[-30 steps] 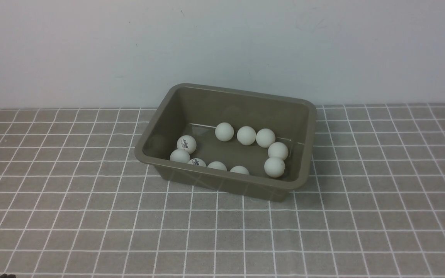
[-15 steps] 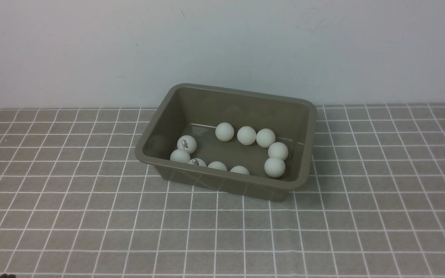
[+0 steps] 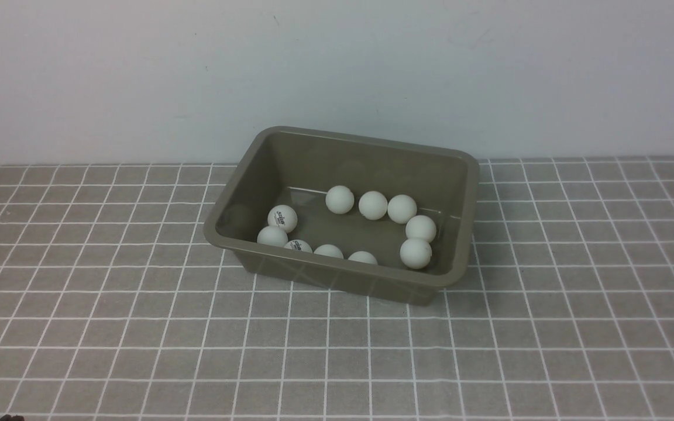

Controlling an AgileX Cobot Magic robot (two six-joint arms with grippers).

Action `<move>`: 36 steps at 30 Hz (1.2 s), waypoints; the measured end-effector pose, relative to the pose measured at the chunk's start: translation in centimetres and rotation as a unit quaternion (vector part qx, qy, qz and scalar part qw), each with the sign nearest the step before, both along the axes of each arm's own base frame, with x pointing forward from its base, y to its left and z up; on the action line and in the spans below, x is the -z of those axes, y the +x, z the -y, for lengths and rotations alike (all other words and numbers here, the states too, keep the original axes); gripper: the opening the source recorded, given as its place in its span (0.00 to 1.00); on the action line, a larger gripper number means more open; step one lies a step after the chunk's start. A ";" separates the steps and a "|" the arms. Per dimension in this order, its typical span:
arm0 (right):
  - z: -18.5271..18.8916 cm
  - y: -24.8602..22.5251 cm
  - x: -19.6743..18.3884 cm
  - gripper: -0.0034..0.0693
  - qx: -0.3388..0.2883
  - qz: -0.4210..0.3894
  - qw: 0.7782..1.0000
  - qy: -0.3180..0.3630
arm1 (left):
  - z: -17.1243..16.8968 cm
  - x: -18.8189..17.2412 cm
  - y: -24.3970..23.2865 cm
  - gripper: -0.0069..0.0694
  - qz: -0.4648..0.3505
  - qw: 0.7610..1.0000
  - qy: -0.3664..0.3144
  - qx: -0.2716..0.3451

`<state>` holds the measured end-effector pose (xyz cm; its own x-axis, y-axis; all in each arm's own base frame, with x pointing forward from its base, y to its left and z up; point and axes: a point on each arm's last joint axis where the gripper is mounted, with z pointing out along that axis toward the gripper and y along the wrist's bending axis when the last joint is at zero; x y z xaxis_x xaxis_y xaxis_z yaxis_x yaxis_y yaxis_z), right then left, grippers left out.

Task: Put the table tennis balls into the box on the grey coffee tablecloth.

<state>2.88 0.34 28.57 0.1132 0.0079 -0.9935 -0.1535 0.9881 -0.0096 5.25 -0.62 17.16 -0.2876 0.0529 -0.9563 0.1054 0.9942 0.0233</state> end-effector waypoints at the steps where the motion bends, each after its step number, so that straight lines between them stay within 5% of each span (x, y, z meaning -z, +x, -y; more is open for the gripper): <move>1: 0.0 0.0 0.0 0.03 0.000 0.000 1.000 0.000 | 0.0 0.0 0.0 0.08 0.000 1.000 0.000 0.000; 8: 0.4 2.4 10.5 0.03 0.067 -0.172 0.982 -0.036 | 0.0 0.0 0.0 0.08 -0.001 1.000 0.000 0.000; 36: 0.4 2.5 10.5 0.03 0.070 -0.161 0.984 -0.036 | 0.0 0.0 0.0 0.08 -0.001 1.000 0.000 0.000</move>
